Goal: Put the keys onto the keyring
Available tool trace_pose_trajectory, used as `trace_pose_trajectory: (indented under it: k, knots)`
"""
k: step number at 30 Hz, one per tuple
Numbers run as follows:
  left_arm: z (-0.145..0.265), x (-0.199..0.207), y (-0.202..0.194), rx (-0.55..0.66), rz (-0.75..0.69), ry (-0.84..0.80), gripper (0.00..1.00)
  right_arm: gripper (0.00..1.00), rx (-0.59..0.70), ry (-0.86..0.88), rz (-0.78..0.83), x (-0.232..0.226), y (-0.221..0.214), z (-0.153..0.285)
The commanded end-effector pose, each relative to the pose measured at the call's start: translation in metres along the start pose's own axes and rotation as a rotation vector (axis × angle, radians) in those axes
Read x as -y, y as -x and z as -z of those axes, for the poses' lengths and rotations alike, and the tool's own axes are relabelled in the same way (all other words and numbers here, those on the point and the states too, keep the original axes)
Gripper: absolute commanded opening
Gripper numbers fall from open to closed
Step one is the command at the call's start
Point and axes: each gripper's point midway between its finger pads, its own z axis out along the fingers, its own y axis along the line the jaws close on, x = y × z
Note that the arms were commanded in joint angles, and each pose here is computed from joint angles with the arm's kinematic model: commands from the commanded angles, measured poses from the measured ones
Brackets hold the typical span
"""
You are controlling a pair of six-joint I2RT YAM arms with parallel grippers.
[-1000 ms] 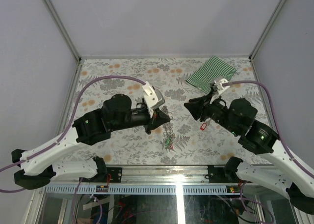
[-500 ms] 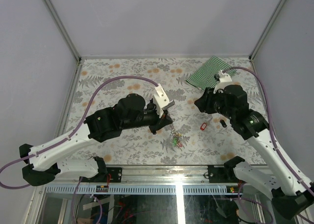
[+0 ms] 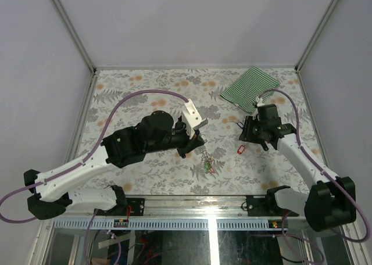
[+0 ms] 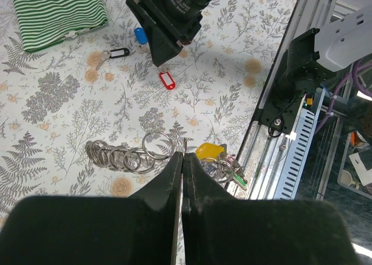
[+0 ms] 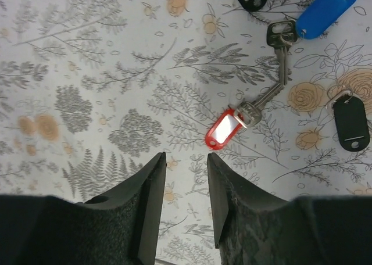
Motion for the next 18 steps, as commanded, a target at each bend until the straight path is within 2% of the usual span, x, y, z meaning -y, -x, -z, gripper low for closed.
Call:
trace_pose_trajectory:
  k: [1,6,11,18]
  knots:
    - [0.011,0.003,0.035,0.115,-0.018,-0.003,0.00,0.42,-0.047,-0.077,0.093,0.019,0.003,-0.018]
    - [0.008,0.006,0.035,0.108,-0.006,-0.015,0.00,0.44,-0.116,-0.100,0.123,0.035,-0.002,-0.041]
    - [0.008,0.008,0.034,0.097,0.001,-0.025,0.00,0.44,-0.170,-0.042,0.107,0.035,-0.005,-0.057]
    - [0.004,0.009,0.034,0.085,-0.002,-0.032,0.00,0.45,-0.194,-0.053,0.101,0.043,-0.003,-0.069]
